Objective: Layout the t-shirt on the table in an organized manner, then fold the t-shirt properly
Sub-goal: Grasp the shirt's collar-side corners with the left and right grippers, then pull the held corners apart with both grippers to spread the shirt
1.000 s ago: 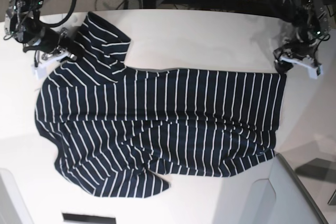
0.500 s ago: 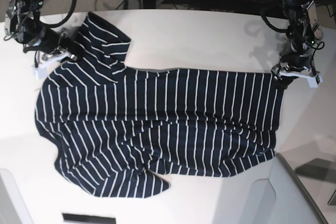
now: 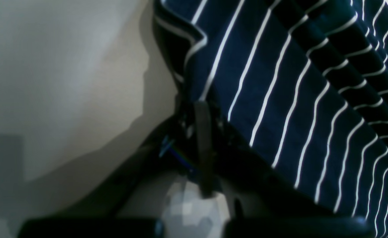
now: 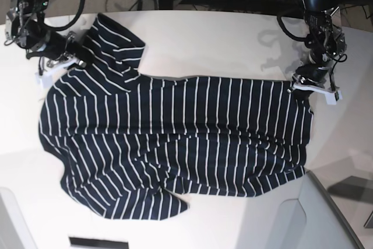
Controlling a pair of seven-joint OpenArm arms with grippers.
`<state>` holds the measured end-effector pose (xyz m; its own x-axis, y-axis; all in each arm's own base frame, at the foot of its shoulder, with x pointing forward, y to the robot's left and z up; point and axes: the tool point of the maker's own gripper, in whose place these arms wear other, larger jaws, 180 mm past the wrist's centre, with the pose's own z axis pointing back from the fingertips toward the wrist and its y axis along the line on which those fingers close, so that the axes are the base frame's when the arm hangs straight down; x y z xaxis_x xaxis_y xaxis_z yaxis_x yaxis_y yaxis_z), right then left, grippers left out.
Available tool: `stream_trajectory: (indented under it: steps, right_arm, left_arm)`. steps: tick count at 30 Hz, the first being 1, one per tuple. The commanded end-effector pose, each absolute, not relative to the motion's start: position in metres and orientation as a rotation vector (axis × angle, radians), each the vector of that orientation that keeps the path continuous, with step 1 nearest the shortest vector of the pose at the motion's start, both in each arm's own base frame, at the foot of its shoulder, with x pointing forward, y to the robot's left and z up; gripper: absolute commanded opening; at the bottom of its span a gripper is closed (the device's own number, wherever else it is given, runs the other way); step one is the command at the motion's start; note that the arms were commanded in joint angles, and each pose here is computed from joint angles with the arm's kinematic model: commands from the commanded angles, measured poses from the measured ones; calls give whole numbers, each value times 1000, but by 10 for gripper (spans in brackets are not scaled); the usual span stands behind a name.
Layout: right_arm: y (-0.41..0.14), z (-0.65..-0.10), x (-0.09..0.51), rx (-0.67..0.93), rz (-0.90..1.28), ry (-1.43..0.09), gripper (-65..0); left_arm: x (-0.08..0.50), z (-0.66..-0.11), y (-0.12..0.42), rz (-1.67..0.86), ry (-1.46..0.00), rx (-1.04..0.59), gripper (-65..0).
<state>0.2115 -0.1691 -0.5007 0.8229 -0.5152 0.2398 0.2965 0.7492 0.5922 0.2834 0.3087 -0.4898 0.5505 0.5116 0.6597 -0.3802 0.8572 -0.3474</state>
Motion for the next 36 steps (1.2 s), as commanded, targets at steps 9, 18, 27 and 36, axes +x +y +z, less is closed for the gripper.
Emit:
stream_trajectory:
  steps: [9,18,27,36]
  right_arm:
    - [-184,-454,212,496,-350,-450,-648]
    - [-183,-439,187,464,-293,-412,-648]
    - [-183,-430,170,437,-259,-413,-648]
    - [-182,-435,146,427,-263,-368,-648]
  left_arm:
    - [276,-439,313,332,-831,-105,-650]
    - [247,-407,327,303,-812,-40,-650]
    - [209,-409,329,281,-756,-2,-650]
    - [194,-402,313,257,-759,-7,-650]
